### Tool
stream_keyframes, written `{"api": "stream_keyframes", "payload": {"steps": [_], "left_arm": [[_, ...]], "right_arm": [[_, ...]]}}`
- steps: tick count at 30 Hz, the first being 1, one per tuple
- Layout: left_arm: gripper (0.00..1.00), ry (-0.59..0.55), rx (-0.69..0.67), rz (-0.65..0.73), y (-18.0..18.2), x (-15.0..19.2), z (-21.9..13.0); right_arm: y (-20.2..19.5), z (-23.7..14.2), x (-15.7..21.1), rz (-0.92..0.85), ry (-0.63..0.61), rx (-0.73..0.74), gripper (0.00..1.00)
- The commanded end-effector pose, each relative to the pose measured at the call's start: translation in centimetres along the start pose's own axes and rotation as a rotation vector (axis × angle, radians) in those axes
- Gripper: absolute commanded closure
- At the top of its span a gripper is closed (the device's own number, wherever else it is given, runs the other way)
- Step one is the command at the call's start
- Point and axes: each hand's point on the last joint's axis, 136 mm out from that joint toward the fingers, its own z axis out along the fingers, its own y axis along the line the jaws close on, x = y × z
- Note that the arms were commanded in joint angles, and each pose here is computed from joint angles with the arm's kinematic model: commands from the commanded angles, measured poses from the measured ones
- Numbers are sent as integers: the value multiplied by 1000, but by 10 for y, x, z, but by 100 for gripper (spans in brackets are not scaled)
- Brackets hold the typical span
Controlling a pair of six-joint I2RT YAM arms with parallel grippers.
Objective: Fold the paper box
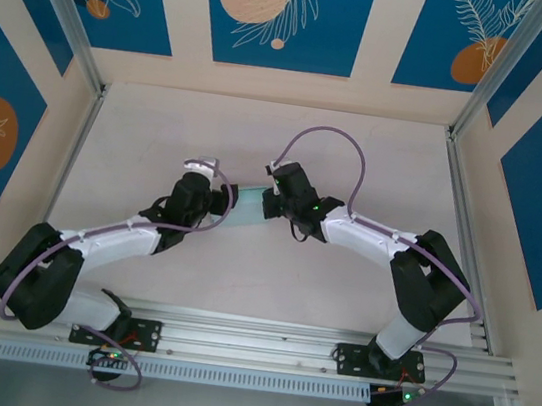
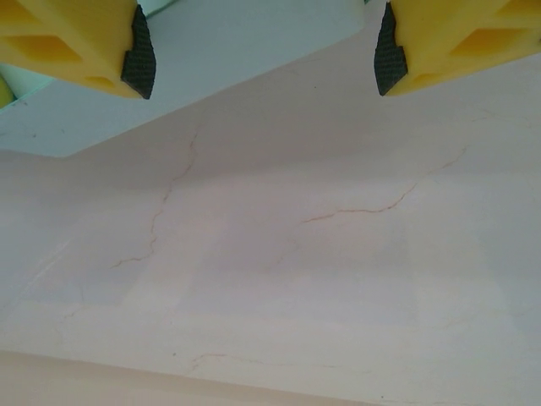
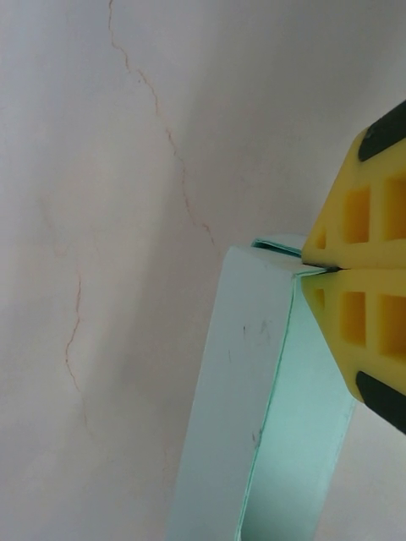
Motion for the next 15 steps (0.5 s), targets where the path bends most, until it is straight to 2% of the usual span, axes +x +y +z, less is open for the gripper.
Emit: {"api": "stream_keyframes", "payload": {"steps": [1, 6, 15], "left_arm": [[30, 82, -49, 25, 13, 40, 4], [30, 88, -64, 29, 17, 55, 9], [34, 110, -88, 26, 22, 77, 12]], "right_arm": [[-5, 4, 38, -25, 110, 30, 87], [-1, -5, 37, -23, 105, 22, 76], [9, -45, 19, 11, 56, -19, 62]]}}
